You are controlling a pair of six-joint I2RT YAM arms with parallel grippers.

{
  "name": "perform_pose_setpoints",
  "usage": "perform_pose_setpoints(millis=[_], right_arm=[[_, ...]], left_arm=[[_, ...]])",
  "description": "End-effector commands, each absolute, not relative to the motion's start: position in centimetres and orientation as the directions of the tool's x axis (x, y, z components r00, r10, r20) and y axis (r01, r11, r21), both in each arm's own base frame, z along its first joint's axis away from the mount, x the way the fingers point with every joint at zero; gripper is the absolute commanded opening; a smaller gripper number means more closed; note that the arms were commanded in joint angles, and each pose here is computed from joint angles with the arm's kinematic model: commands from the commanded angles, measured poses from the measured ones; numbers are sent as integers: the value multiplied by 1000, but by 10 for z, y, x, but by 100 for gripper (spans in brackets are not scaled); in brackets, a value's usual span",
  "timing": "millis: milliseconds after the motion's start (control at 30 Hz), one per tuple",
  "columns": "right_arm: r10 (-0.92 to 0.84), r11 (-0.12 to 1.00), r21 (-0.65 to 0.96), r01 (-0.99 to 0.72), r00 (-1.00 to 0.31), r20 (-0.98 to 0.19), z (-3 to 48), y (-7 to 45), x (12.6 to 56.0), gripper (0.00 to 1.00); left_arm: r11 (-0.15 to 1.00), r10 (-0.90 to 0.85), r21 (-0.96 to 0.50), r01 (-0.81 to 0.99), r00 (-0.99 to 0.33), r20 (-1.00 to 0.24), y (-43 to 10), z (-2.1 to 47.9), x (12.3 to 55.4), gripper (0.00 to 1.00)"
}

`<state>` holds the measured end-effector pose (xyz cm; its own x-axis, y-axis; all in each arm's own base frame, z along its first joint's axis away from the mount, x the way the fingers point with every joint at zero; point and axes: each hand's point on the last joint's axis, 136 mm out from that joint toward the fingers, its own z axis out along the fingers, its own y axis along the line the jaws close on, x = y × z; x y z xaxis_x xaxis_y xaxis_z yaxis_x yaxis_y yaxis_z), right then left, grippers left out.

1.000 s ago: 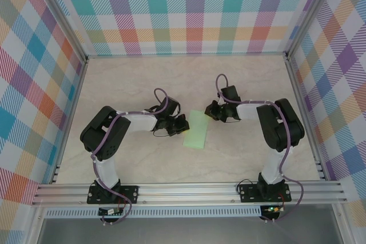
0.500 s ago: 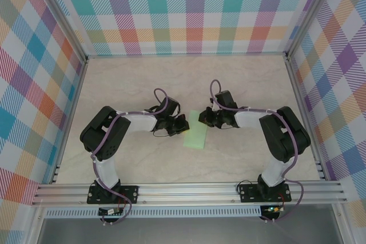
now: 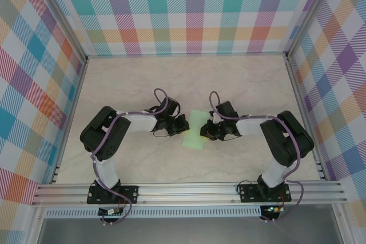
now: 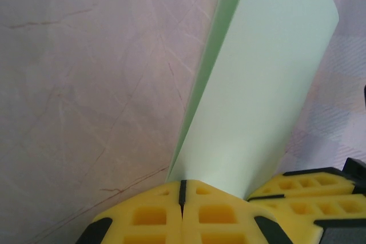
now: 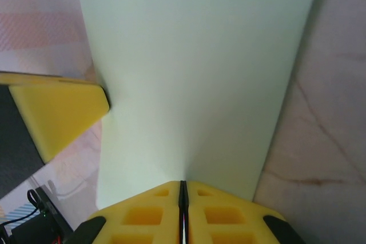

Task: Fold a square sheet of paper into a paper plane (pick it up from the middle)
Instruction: Fold the square sheet of paper in half at the center of the table.

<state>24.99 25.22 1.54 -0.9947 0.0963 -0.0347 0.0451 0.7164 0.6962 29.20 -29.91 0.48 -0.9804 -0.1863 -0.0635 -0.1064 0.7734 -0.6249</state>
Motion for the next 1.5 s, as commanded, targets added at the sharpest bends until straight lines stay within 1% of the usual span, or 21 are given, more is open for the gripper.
perform_pose_setpoints(millis=[0, 67, 200, 333, 567, 767, 933, 1167, 1267, 1333, 1433, 1467], right_arm=[[35, 741, 671, 29, -999, 5, 10, 243, 222, 10], [23, 749, 662, 10, -1000, -11, 13, 239, 219, 10], [15, 725, 687, -43, -997, -79, 35, 251, 235, 10], [-9, 713, 698, -67, -996, -86, 35, 268, 244, 11], [-65, 718, 692, -75, -997, -39, 18, 278, 230, 11], [-95, 751, 658, -50, -995, 33, 0, 261, 198, 11], [-117, 786, 617, -40, -989, 85, -6, 241, 171, 11], [-141, 805, 592, -44, -983, 118, -3, 230, 157, 11], [-141, 813, 577, -77, -988, 66, 10, 230, 167, 13], [-124, 815, 569, -109, -992, -12, 26, 232, 183, 16], [-45, 834, 540, -111, -990, -134, 47, 233, 215, 21], [-11, 846, 525, -94, -987, -158, 52, 233, 227, 21]], left_arm=[[945, -233, -203, -255, -964, 128, -216, -94, 211, 2], [945, -233, -205, -255, -964, 127, -216, -94, 211, 2], [944, -234, -206, -256, -964, 128, -216, -94, 210, 2], [944, -234, -208, -256, -964, 125, -217, -93, 211, 2], [944, -234, -209, -255, -965, 121, -218, -92, 212, 2], [944, -237, -205, -257, -964, 119, -217, -93, 212, 2], [943, -242, -206, -262, -963, 116, -217, -93, 212, 2], [943, -239, -210, -258, -965, 111, -217, -90, 212, 2], [940, -232, -230, -251, -967, 105, -220, -86, 214, 2], [929, -222, -283, -239, -971, 92, -230, -77, 220, 3], [913, -200, -351, -209, -978, 61, -245, -58, 232, 7], [906, -192, -376, -195, -980, 44, -251, -48, 238, 11]])
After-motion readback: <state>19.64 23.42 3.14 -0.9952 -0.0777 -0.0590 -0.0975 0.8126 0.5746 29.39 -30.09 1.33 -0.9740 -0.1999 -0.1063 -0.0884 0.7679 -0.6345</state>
